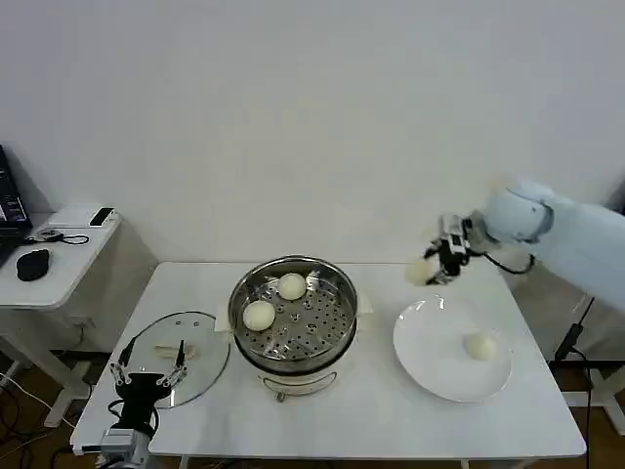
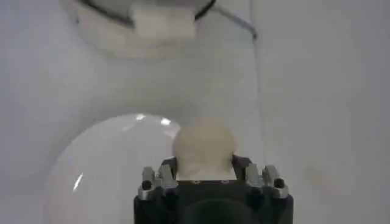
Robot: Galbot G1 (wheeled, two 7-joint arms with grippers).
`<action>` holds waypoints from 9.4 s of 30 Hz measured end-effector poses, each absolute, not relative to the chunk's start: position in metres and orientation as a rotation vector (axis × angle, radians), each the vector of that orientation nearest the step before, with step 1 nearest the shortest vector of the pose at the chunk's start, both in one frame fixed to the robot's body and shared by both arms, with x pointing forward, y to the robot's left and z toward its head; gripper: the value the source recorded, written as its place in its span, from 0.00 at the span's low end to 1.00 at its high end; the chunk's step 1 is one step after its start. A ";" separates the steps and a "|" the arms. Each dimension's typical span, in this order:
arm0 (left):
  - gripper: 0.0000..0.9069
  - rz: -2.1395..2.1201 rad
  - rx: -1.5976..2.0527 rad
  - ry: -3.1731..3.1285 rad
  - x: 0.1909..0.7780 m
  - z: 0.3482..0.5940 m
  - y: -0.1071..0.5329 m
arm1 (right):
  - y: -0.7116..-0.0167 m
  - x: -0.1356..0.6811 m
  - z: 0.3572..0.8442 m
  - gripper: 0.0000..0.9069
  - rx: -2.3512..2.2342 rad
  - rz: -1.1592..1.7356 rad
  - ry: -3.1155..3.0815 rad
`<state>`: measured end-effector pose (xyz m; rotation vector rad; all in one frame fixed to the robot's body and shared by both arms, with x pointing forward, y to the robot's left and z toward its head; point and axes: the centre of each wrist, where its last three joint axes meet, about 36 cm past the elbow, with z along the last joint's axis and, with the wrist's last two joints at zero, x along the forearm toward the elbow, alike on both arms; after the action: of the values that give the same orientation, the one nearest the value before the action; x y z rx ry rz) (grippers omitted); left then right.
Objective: Take steamed baozi put them in steamer then cover it.
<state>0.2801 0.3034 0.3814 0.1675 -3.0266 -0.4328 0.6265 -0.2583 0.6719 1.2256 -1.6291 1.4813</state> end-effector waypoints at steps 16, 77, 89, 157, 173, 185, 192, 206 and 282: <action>1.00 -0.450 0.213 -3.010 0.277 0.381 0.316 | -0.090 0.634 0.661 0.69 1.615 1.757 -1.289; 1.00 -0.461 0.191 -3.021 0.284 0.376 0.318 | -0.101 0.623 0.666 1.00 1.824 1.884 -1.162; 1.00 -0.464 0.133 -3.033 0.288 0.377 0.308 | -0.258 0.607 0.641 1.00 1.556 1.688 -1.324; 1.00 -0.498 0.142 -3.011 0.282 0.377 0.317 | -0.440 0.605 0.446 0.81 1.069 1.318 -1.391; 1.00 -0.491 0.137 -3.018 0.282 0.377 0.312 | -0.436 0.607 0.488 0.80 1.075 1.314 -1.420; 1.00 -0.487 0.122 -3.026 0.284 0.377 0.307 | -0.389 0.611 0.578 0.80 1.130 1.394 -1.518; 1.00 -0.487 0.118 -3.027 0.285 0.377 0.306 | -0.330 0.620 0.630 0.80 1.191 1.447 -1.575; 1.00 -0.489 0.143 -3.024 0.285 0.376 0.312 | -0.186 0.634 0.673 0.81 1.291 1.403 -1.678; 1.00 -0.501 0.138 -3.014 0.281 0.367 0.306 | -0.238 0.503 0.581 1.00 1.247 0.949 -2.589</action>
<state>0.2809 0.3061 0.3671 0.1383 -3.0136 -0.5013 0.5035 -0.2378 0.5806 1.2475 -2.5894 0.9494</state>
